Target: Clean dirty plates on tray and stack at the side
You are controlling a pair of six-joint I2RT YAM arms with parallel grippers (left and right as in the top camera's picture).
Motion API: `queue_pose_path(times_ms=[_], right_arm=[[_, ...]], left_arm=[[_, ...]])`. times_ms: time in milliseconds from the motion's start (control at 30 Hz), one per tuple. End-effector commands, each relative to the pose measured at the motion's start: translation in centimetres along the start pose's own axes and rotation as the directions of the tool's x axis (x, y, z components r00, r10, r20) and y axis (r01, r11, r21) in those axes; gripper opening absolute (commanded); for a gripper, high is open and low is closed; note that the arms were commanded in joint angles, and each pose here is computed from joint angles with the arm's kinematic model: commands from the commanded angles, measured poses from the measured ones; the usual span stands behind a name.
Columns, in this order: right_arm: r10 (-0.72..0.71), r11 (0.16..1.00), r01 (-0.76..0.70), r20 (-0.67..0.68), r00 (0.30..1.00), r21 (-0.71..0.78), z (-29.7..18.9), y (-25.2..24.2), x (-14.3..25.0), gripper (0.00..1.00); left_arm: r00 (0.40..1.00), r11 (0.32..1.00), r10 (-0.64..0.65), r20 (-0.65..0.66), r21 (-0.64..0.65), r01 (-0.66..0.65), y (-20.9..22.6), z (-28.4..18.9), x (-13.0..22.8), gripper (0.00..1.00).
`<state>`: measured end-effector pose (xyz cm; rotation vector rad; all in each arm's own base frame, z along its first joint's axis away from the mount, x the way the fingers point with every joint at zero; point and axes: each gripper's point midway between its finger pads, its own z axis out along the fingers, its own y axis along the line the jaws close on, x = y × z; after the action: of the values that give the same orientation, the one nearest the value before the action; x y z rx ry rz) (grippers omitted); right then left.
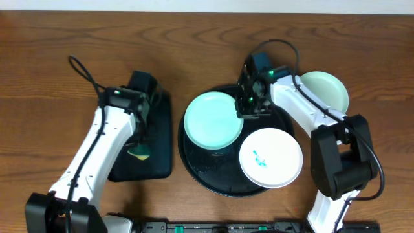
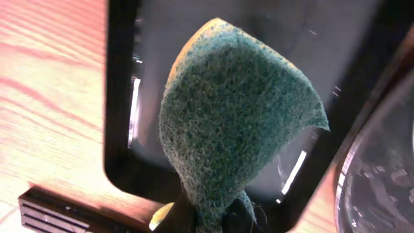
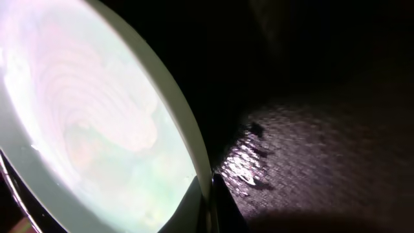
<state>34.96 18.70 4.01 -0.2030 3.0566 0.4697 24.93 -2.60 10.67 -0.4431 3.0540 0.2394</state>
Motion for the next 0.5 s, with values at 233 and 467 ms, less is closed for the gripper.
queue_pose_path(times_ms=[233,467], right_arm=[[0.007,0.981,-0.02,0.068,0.998,0.194,-7.4,-1.5,-0.9,0.02],[0.019,0.988,-0.004,-0.1,0.995,0.153,-9.6,-0.4,2.9,0.01]], left_arm=[[1.0,0.998,-0.027,-0.009,-0.05,0.026,1.9,1.6,-1.0,0.07],[0.999,0.998,-0.023,-0.043,-0.066,0.02,1.7,2.8,-1.1,0.07]])
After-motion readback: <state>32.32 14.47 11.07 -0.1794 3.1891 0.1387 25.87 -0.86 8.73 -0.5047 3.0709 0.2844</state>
